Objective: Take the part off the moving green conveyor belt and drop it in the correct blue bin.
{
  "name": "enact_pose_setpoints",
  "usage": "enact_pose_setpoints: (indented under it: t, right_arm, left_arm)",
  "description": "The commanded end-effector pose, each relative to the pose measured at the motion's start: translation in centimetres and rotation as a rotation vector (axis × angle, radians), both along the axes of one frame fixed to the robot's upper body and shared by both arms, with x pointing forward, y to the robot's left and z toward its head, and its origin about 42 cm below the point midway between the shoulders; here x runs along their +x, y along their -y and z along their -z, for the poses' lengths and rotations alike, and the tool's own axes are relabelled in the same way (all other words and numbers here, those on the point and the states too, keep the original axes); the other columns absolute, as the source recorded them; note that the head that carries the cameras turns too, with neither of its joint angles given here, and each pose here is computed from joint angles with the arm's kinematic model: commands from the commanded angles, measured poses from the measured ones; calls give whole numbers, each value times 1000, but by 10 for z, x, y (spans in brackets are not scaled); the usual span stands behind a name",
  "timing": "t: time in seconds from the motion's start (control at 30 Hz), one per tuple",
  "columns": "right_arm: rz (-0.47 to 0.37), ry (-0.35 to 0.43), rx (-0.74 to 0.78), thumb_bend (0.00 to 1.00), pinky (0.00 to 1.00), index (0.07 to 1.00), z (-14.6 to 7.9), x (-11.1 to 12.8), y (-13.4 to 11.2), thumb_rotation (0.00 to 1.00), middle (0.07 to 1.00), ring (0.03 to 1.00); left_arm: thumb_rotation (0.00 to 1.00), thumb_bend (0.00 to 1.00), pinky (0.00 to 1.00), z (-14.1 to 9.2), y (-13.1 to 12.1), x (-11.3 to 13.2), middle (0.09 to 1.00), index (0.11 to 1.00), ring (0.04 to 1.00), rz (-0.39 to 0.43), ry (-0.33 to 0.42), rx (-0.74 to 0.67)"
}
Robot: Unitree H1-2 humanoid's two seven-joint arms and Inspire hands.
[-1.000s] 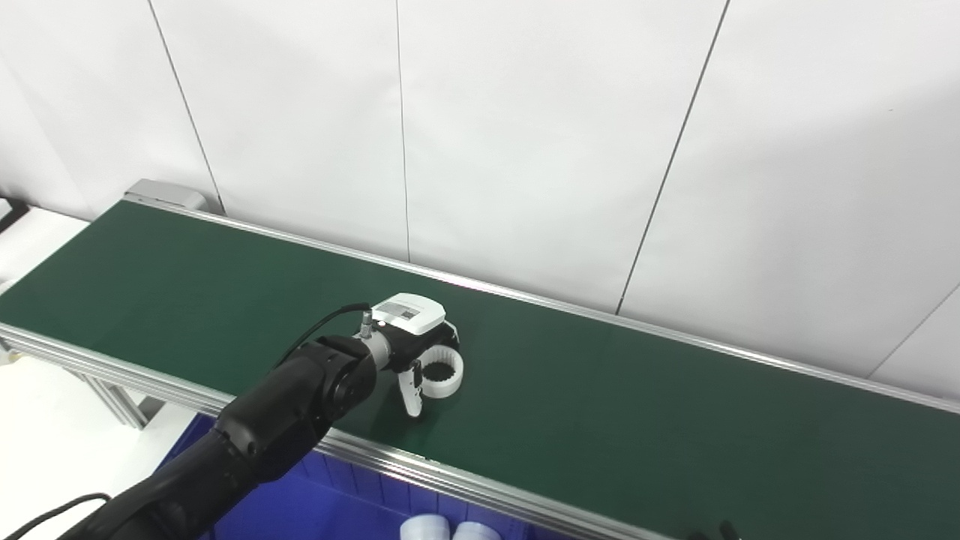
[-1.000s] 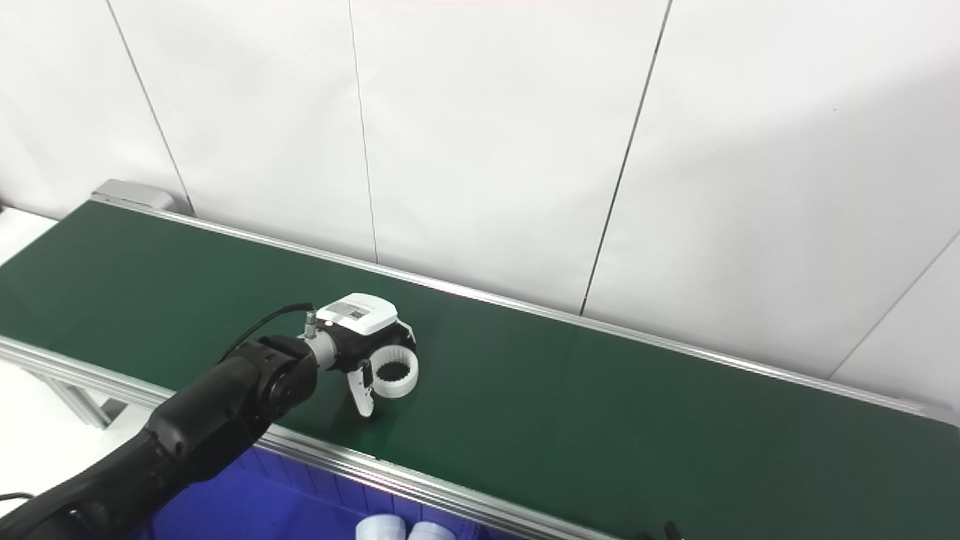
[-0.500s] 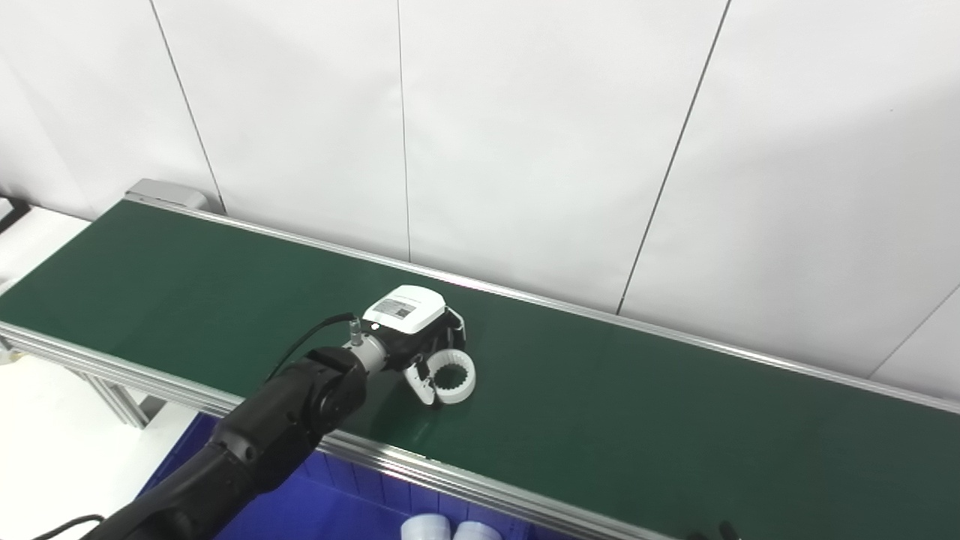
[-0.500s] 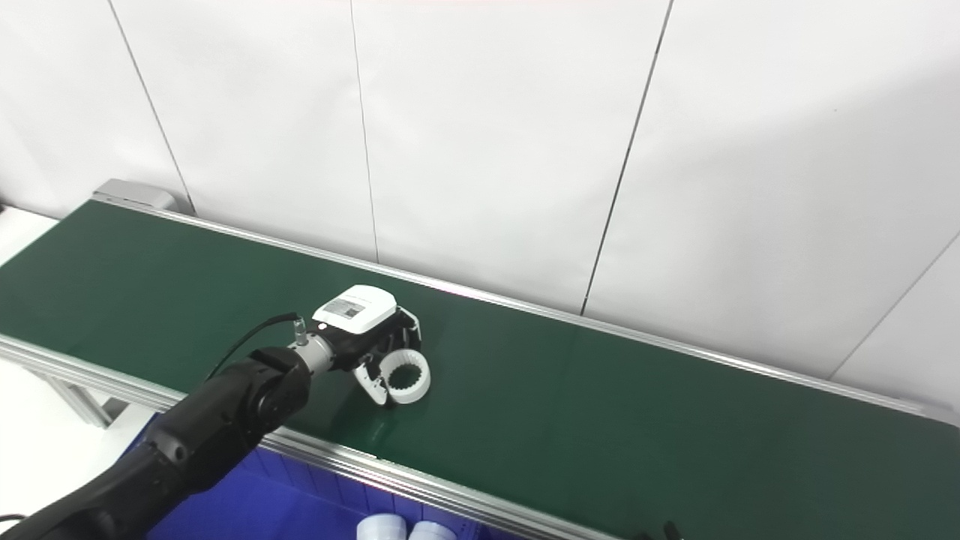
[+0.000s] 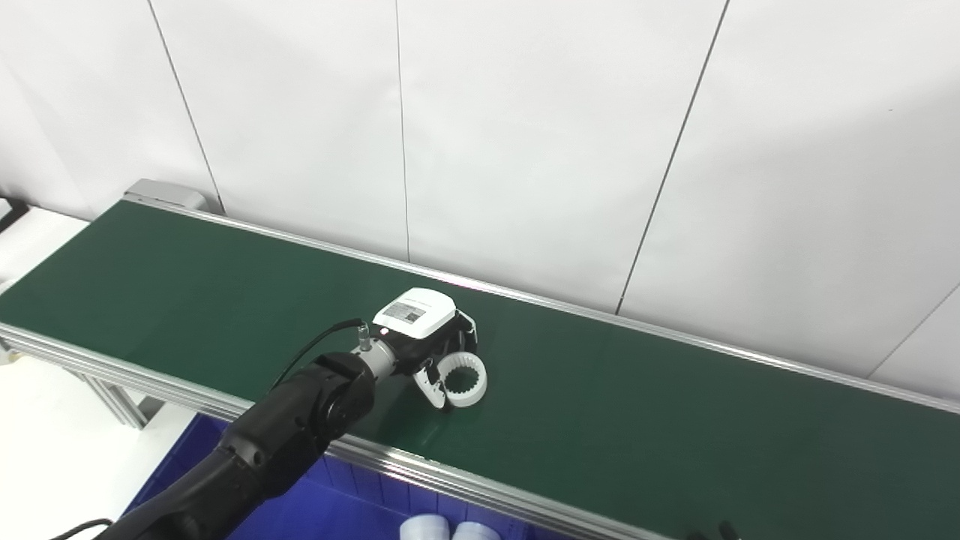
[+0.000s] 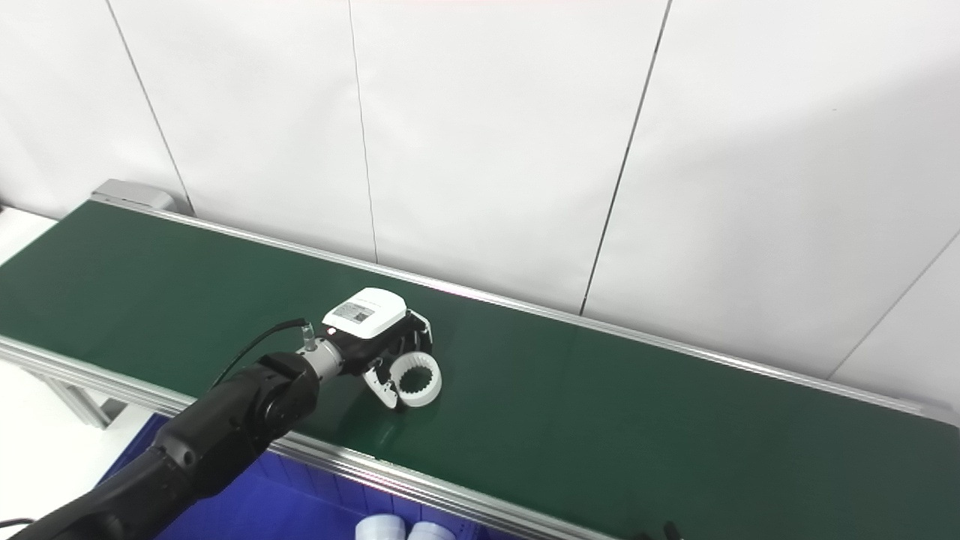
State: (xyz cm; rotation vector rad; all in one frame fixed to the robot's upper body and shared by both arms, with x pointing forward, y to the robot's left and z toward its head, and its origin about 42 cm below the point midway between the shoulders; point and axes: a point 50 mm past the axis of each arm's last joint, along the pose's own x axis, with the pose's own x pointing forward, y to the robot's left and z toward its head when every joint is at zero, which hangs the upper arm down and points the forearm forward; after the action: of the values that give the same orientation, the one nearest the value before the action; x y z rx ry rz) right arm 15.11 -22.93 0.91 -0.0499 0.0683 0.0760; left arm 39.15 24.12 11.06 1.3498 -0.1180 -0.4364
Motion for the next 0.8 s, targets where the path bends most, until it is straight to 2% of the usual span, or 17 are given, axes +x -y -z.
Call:
enact_pose_setpoints:
  t: [0.0,0.17,0.37,0.77]
  right_arm:
    - [-12,76,-3,80,817,1000,-9,5,-1,1000,893,863]
    - [-14,73,-1,76,809,1000,-8,7,-2,1000,891,860]
    - [-18,74,9,76,839,1000,-8,8,-3,1000,898,860]
    - [-28,58,8,61,815,999,-3,14,1,1000,886,843]
  left_arm:
    - [0,503,452,-23,-2,8,489,475,472,10,76,-33]
    - [0,502,407,-37,-4,1,514,473,457,-8,78,-85]
    - [0,501,429,-57,-9,-10,523,468,456,-5,93,-182]
    - [0,503,366,-89,-18,-47,475,506,413,-51,135,-307]
